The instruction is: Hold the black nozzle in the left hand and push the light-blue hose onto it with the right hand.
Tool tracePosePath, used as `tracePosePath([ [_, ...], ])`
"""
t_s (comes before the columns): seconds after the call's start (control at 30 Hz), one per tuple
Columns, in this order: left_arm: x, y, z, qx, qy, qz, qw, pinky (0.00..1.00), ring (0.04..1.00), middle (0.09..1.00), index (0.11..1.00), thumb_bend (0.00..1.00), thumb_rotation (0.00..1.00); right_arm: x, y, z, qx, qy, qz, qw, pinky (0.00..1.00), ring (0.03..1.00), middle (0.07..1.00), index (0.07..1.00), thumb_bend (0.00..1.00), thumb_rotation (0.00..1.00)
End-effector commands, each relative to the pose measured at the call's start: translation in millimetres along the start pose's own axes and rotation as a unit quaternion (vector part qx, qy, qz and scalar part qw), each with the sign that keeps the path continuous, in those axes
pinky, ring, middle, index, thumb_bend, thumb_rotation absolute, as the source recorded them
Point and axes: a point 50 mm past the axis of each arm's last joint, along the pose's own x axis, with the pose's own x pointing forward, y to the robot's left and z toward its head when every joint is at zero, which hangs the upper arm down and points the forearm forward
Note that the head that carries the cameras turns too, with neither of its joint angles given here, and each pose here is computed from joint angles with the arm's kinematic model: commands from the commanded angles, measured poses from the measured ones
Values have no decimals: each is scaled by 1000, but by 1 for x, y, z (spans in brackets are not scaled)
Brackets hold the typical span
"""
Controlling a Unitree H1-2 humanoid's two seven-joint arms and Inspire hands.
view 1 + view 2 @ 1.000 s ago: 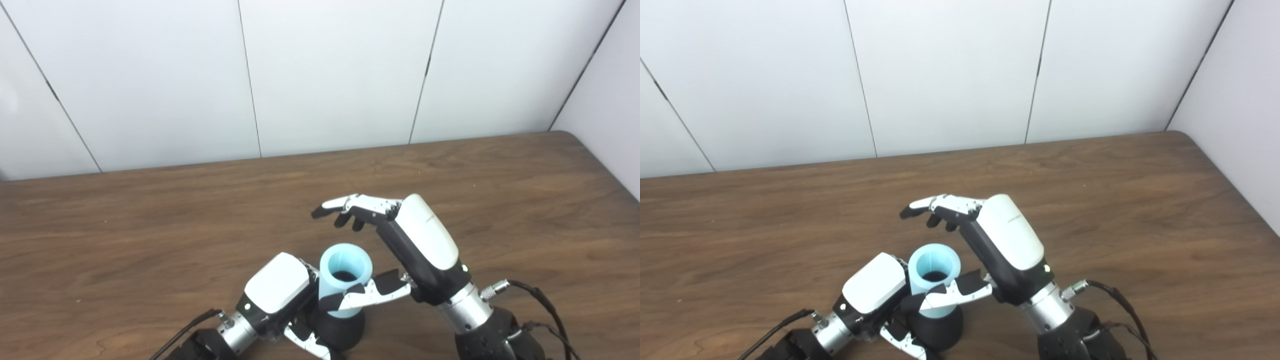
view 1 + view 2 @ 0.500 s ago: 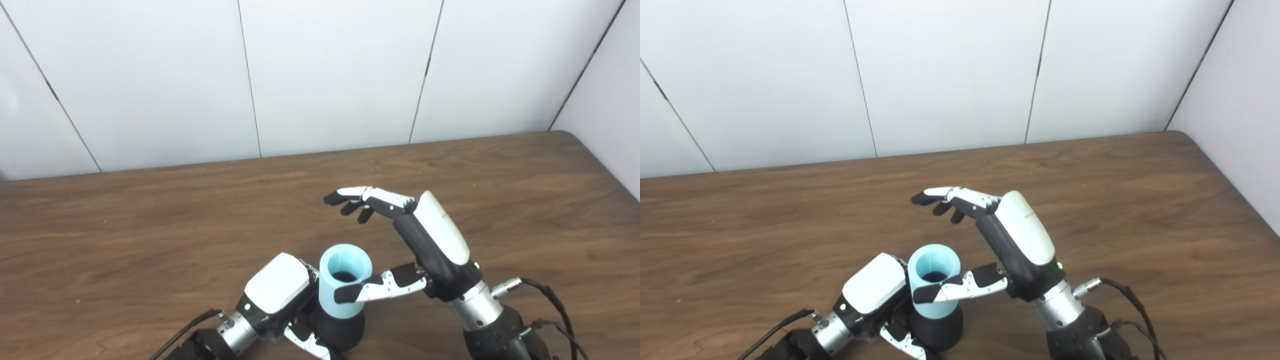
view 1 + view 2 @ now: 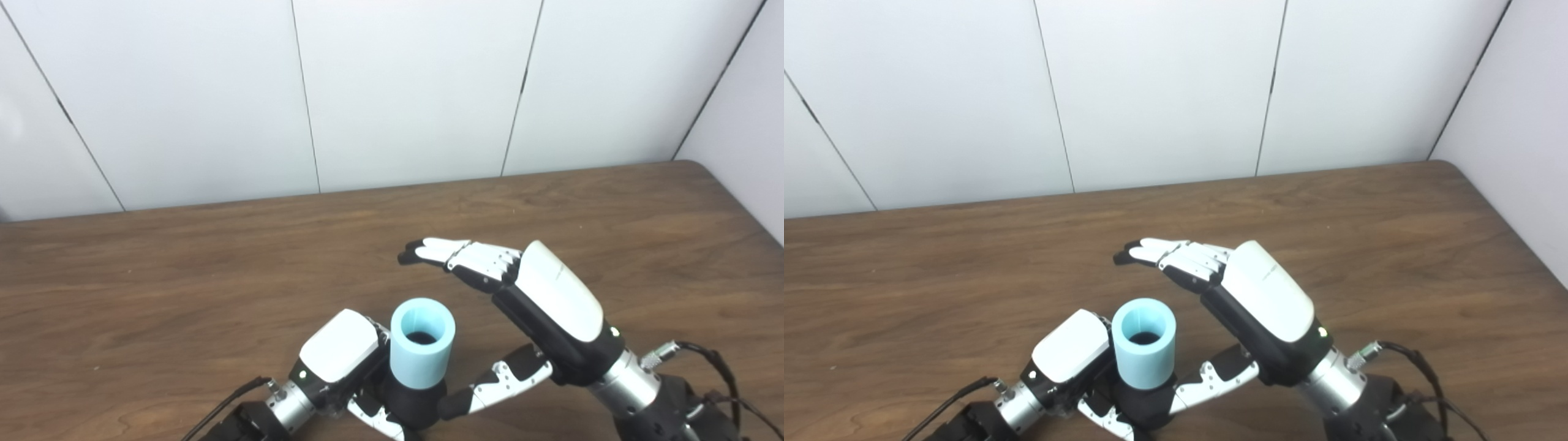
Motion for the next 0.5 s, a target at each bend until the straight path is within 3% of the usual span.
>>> tracePosePath([
  [0.0, -39, -63, 5, -36, 36, -116, 992, 127, 180, 471, 482, 525, 0, -4, -7, 8, -25, -16, 0, 1000, 790, 891, 926, 883, 930, 837],
  [0.2, -38, -63, 2, -25, 41, -123, 991, 130, 181, 471, 479, 525, 0, -15, -2, 12, -54, -17, 32, 998, 859, 920, 925, 876, 917, 819],
  [0.47, -38, -61, -1, -12, 49, -133, 990, 134, 187, 471, 480, 524, 0, -25, 10, 14, -67, -6, 68, 995, 898, 943, 945, 915, 958, 947],
])
